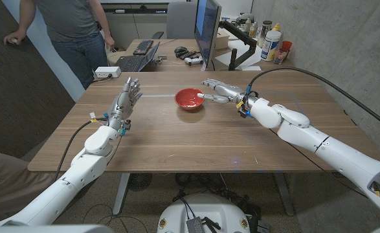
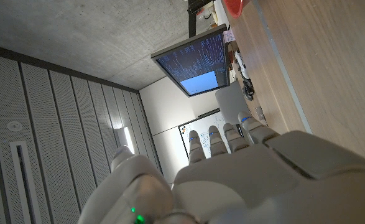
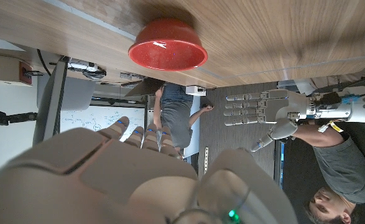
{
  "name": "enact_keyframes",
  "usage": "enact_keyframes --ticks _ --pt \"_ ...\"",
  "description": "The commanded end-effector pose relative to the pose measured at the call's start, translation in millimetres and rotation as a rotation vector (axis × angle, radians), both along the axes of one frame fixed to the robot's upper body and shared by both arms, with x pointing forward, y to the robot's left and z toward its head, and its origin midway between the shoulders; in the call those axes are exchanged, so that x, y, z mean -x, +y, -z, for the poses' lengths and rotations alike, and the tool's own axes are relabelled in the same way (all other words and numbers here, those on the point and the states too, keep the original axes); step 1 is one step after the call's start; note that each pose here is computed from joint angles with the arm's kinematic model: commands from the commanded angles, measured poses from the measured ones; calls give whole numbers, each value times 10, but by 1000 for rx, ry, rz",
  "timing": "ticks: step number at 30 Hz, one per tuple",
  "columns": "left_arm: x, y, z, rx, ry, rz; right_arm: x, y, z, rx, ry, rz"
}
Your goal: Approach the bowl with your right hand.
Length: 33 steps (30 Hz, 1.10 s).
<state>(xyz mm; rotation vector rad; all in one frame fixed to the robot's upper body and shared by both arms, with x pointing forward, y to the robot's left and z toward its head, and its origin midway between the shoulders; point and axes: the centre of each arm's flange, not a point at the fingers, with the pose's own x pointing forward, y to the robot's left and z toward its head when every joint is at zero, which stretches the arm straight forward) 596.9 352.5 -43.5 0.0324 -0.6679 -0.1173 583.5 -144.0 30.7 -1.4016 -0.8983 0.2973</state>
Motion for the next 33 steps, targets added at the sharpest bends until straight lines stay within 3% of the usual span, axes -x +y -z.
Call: enact_keyframes --ticks 1,13,33 --pt "-13 43 60 14 10 -1 -35 138 0 50 -46 7" --pt "4 110 81 20 14 -13 -59 283 4 113 -68 13" --pt "74 168 65 21 9 -27 -215 424 16 162 -32 1"
